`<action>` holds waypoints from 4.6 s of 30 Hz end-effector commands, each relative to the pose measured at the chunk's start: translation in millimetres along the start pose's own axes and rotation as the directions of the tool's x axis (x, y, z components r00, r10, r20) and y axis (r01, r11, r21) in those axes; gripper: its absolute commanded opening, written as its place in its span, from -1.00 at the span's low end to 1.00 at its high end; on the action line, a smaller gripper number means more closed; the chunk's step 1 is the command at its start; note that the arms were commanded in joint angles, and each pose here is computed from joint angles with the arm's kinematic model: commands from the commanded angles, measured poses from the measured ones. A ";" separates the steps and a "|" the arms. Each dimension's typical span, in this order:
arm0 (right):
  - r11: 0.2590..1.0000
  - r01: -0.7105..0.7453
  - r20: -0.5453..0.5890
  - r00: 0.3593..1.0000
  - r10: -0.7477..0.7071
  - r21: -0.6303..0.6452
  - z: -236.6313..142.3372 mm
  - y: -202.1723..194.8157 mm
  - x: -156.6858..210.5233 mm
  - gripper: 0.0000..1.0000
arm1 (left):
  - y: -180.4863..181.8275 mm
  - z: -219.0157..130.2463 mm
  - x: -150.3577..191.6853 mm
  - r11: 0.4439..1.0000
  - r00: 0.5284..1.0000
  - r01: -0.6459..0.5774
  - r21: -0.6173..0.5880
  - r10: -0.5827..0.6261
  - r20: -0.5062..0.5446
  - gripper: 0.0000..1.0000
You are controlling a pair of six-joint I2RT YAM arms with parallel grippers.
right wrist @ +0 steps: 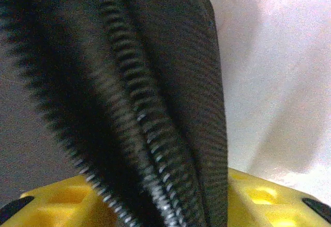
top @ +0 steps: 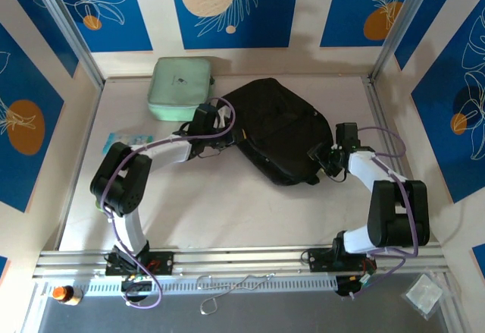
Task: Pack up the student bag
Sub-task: Rotate the student bag at the top-center of the table, then zip the student bag at the top-center of the table.
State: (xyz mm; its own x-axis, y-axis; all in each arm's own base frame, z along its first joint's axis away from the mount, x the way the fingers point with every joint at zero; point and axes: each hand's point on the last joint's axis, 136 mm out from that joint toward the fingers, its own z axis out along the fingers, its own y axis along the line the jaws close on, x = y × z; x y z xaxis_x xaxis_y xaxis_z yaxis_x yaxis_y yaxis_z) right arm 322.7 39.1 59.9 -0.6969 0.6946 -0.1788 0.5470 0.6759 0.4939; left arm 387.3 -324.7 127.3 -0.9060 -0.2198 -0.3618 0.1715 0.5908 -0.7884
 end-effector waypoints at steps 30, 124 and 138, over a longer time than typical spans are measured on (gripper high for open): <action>0.971 0.227 0.008 0.974 -0.227 -0.082 -74.1 83.3 55.9 0.41 | 50.4 -3.6 -1.7 0.968 0.974 0.195 -0.158 -0.173 0.144 -0.40; 0.989 0.145 -0.072 0.987 -0.144 0.007 -18.9 108.1 119.0 -1.00 | -33.7 -1.7 -38.9 0.994 0.984 0.101 0.035 -0.105 0.142 -1.00; 0.964 0.146 -0.034 0.989 -0.142 0.224 -45.3 5.2 121.0 -1.00 | 17.8 18.1 -71.1 0.984 0.980 0.090 -0.152 -0.060 0.191 -1.00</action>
State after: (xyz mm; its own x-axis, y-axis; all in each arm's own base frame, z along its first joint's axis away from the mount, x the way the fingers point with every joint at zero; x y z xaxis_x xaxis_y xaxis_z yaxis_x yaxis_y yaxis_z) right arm 242.2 142.4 88.3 -0.7889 0.5765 -0.2125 0.4857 0.7970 0.3589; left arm 435.3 -327.2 128.4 -0.8716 -0.3614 -0.3313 0.0265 0.6401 -0.7679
